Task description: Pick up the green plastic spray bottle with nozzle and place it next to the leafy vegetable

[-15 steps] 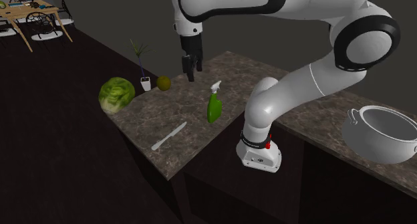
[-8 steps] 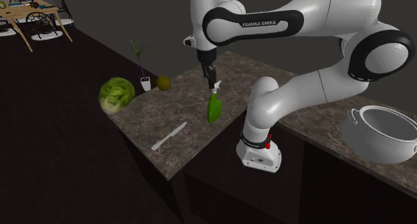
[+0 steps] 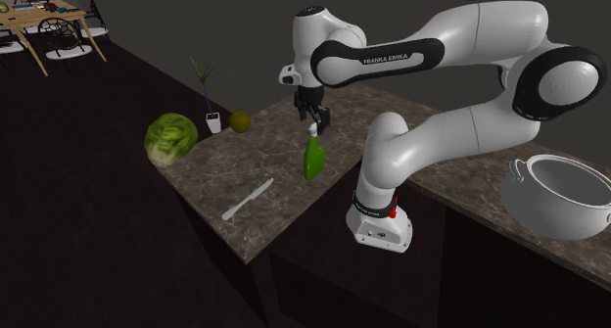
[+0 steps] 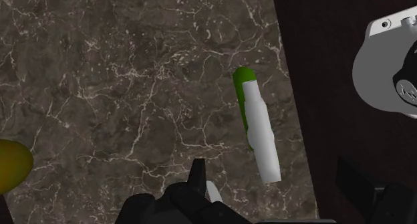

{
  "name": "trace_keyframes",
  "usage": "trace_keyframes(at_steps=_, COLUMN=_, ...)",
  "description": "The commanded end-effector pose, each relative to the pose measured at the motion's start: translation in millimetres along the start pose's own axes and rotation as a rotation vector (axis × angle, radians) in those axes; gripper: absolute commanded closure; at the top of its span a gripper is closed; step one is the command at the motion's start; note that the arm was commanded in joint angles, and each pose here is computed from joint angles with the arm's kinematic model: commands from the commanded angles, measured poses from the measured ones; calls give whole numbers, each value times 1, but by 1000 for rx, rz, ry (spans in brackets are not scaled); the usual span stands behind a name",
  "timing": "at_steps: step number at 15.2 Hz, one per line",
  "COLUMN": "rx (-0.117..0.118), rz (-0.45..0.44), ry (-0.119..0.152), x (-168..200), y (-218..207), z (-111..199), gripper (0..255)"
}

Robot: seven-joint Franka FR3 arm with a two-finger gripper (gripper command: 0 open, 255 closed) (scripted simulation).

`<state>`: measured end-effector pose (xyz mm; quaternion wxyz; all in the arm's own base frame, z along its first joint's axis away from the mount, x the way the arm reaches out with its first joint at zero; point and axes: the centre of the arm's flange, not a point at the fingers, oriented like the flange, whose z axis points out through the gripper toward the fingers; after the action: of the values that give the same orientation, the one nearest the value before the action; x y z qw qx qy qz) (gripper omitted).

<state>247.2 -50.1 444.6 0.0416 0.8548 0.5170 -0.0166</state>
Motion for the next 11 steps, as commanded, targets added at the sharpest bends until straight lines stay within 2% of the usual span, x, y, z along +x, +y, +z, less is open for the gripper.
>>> trace_keyframes(at_steps=1, rx=-1, rz=-4, ry=0, x=0, y=0, z=11, gripper=0)
trace_keyframes(at_steps=3, rx=-1, rz=-4, ry=0, x=0, y=0, z=25, gripper=0)
trace_keyframes(at_steps=11, rx=-1, rz=-4, ry=0, x=0, y=0, z=24, gripper=0)
